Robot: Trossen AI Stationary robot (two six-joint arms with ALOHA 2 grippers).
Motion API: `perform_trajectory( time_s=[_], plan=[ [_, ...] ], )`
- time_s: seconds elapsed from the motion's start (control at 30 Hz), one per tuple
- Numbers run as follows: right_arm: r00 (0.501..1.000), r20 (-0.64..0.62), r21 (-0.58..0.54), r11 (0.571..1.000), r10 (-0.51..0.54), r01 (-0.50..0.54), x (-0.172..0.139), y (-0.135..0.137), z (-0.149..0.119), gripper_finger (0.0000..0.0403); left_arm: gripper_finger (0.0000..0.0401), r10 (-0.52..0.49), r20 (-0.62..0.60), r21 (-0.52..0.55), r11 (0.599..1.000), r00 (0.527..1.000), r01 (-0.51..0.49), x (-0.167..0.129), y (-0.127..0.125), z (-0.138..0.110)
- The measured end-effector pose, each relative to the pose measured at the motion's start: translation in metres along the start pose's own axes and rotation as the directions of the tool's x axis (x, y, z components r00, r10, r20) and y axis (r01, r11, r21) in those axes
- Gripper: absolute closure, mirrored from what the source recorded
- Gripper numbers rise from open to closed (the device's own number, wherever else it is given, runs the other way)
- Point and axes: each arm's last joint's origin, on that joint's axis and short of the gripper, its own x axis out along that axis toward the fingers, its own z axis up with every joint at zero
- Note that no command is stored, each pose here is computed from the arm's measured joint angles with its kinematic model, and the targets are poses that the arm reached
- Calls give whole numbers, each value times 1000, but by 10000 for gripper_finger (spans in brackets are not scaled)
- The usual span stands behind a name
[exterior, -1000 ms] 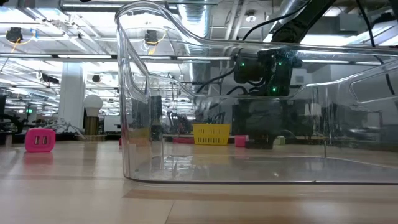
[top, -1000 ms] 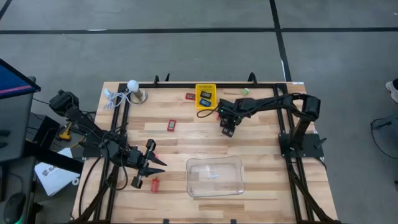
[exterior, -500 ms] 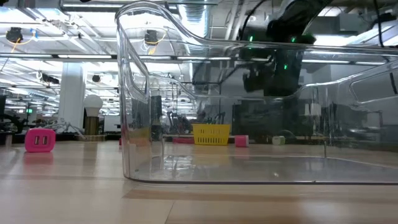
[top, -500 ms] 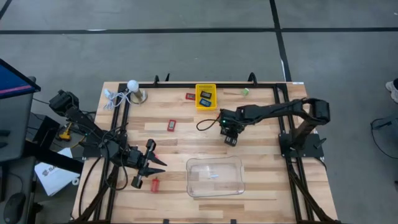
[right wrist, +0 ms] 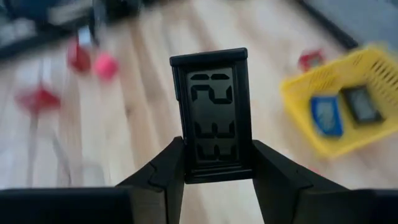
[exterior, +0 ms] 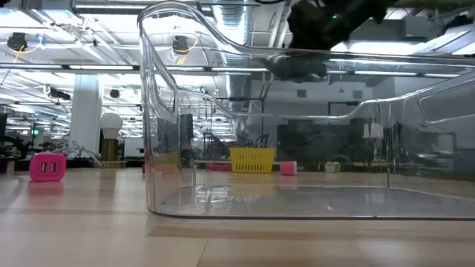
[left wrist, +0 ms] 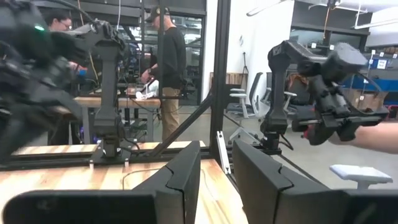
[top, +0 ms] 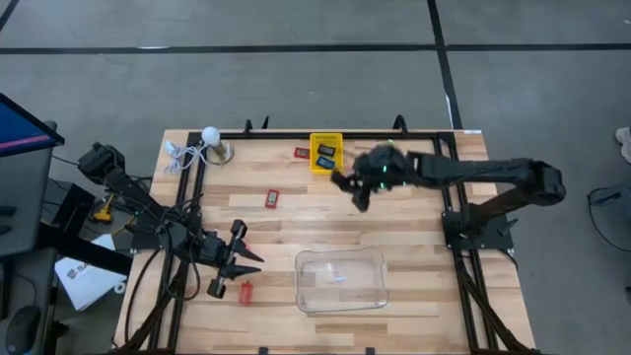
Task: Pick & Place Office items
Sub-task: Put the black digital clock into the yellow bin
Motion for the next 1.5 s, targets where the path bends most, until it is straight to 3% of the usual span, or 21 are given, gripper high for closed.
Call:
perform_trajectory(
  time_s=[0.17, 0.33, 0.47, 0.7, 0.83, 1.1, 1.5],
  plan=[
    [1000, -21, 98, 995, -5, 7, 21, -50, 19, 263, 310, 0, -1, 6, 1000, 1000, 0, 0, 0, 0],
    [997, -29, 176, 983, 65, -59, 50, -91, 52, 263, 310, 1, 14, 25, 1000, 1000, -1, 0, 0, 1],
    [988, -138, 179, 983, 67, -42, 76, -103, 79, 263, 310, 1, 13, 27, 1000, 1000, -1, 0, 0, 1],
    [918, -390, 85, 990, -73, 115, 112, -112, 111, 263, 310, -1, 12, 28, 1000, 1000, 1, 0, 0, 1],
    [889, -441, 65, 983, -125, 170, 130, -123, 112, 263, 310, -1, 12, 27, 1000, 1000, 1, 0, 0, 1],
    [816, -565, 95, 973, -121, 210, 164, -153, 80, 263, 310, -16, 10, 36, 999, 1000, 15, -1, -3, 1],
    [815, -568, 93, 974, -118, 207, 163, -155, 80, 263, 310, -18, 11, 39, 999, 1000, 18, -2, -4, 1]
  ],
)
